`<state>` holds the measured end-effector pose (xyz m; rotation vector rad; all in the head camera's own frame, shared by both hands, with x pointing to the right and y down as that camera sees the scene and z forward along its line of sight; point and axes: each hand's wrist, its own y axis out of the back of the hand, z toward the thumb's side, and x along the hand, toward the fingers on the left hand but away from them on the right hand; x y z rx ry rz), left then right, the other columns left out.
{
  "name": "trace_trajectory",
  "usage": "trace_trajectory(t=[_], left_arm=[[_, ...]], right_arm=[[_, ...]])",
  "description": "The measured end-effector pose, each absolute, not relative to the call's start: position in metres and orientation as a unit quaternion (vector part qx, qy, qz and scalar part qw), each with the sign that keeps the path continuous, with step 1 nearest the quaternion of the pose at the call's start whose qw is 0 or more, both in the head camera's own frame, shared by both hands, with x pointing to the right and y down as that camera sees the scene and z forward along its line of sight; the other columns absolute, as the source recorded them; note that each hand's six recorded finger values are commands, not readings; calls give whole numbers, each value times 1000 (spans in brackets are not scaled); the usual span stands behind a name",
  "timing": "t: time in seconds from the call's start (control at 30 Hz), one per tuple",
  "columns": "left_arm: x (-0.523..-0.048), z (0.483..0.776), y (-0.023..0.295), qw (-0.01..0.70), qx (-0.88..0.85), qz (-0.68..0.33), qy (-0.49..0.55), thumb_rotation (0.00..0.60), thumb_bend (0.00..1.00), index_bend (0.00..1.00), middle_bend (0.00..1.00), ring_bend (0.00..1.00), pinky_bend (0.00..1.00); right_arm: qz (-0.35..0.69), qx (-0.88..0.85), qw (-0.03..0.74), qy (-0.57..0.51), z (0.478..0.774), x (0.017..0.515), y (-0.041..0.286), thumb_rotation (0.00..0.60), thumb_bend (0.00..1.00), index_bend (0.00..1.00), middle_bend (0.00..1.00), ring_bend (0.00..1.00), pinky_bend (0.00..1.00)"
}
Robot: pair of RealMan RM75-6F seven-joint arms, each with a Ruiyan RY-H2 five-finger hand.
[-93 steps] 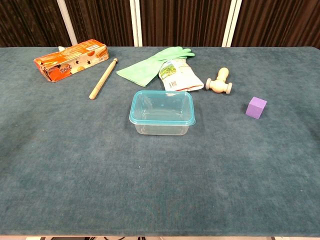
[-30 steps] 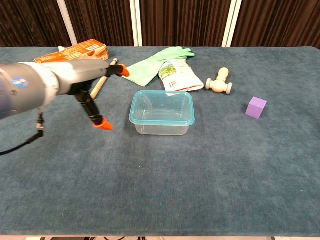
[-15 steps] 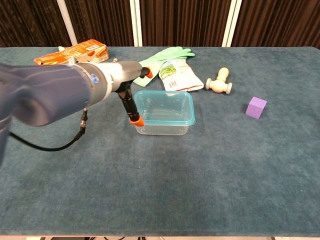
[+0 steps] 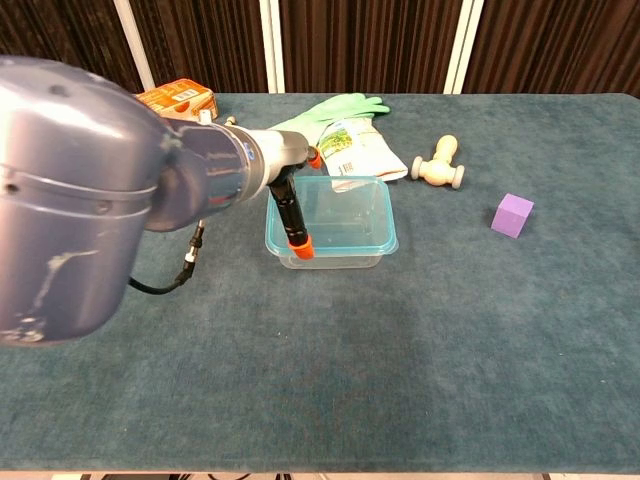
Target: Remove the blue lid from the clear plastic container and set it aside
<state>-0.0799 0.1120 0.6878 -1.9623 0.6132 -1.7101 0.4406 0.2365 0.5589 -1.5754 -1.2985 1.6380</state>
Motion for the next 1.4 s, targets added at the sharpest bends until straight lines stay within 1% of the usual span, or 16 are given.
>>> trace_trajectory(t=[0.23,0.67,1.1,1.3,1.37,1.4], left_arm=[[-74,691,113,223,-716,-624,221,600,0,0,0,0,37],[-77,683,104,226,-716,-619,231,600,0,0,0,0,37],[-77,695,108,214,-713,-627,230,600,0,0,0,0,39],[-75,703,109,211,-711,-630,229,600,3,0,13,0,63],[-74,705,109,213,-711,-630,228,600,33,0,37,3,91],[-73,706,109,215,-711,-629,227,600,68,2,58,12,119]], right_arm=[[605,-581,258,-479,560,441,237,600,210,0,0,0,0],[604,-583,254,-480,560,439,239,600,210,0,0,0,0],[605,-582,250,-482,560,440,238,600,210,0,0,0,0],[606,-583,248,-481,560,440,239,600,210,0,0,0,0],[606,-583,248,-481,560,440,239,600,210,0,0,0,0],[606,-583,248,-481,560,440,239,600,210,0,0,0,0]])
